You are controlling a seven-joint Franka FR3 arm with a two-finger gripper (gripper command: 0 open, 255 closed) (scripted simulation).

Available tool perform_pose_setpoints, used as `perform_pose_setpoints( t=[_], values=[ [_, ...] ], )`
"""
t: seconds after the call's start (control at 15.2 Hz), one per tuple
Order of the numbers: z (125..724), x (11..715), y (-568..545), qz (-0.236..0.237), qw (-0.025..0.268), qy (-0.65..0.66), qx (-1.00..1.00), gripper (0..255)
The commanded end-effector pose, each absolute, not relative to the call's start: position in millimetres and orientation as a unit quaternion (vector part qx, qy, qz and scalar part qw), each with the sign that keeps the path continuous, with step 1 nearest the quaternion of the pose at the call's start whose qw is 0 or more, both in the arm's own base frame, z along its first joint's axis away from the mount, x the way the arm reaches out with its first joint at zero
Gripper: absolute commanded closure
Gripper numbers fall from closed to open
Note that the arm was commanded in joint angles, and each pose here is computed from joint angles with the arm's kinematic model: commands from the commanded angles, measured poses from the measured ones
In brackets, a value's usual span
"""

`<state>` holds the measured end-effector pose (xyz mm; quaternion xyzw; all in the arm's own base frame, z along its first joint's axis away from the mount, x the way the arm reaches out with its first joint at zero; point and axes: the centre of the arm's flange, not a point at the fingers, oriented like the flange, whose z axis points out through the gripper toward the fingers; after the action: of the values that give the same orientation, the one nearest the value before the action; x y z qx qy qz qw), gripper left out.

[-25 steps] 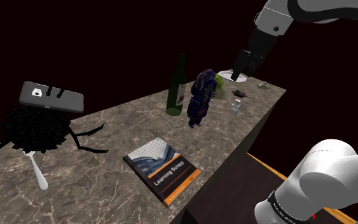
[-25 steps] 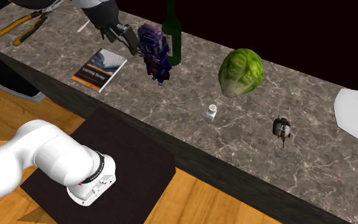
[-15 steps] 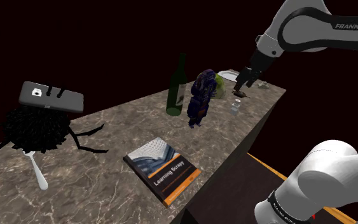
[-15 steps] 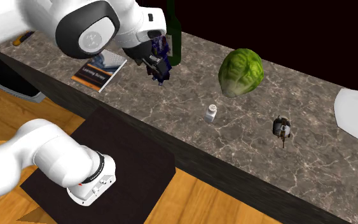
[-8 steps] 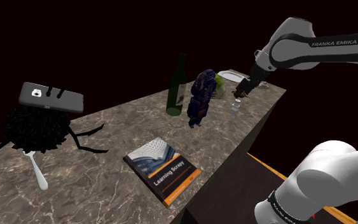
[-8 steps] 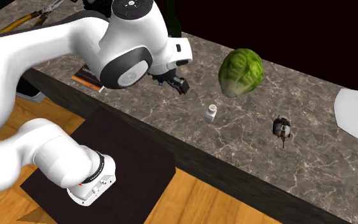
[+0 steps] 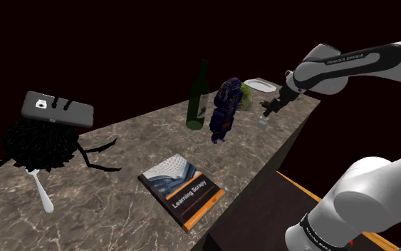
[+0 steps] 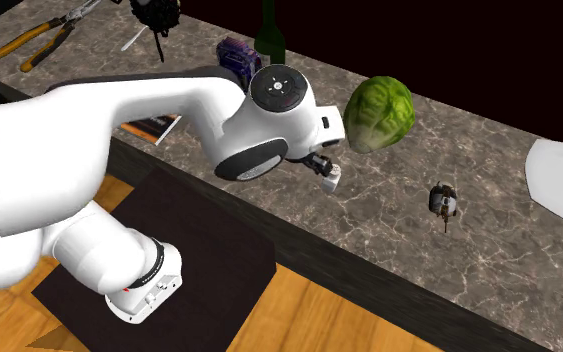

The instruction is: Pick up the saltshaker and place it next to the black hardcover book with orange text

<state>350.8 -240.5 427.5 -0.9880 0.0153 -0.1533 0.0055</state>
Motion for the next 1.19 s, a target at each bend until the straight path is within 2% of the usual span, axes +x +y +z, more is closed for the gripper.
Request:
perform_pose_setpoints(
  t=[0.0, 0.33, 0.86, 1.12],
  values=[
    [410.2, 354.0, -263.4, -0.159, 0.005, 0.014, -0.987, 0],
    [367.6, 365.1, -314.1, -0.173, 0.010, 0.010, -0.985, 0],
    [329.1, 379.0, -314.5, -0.173, 0.010, 0.010, -0.985, 0],
    [329.1, 379.0, -314.5, -0.173, 0.010, 0.010, -0.985, 0]
  ],
)
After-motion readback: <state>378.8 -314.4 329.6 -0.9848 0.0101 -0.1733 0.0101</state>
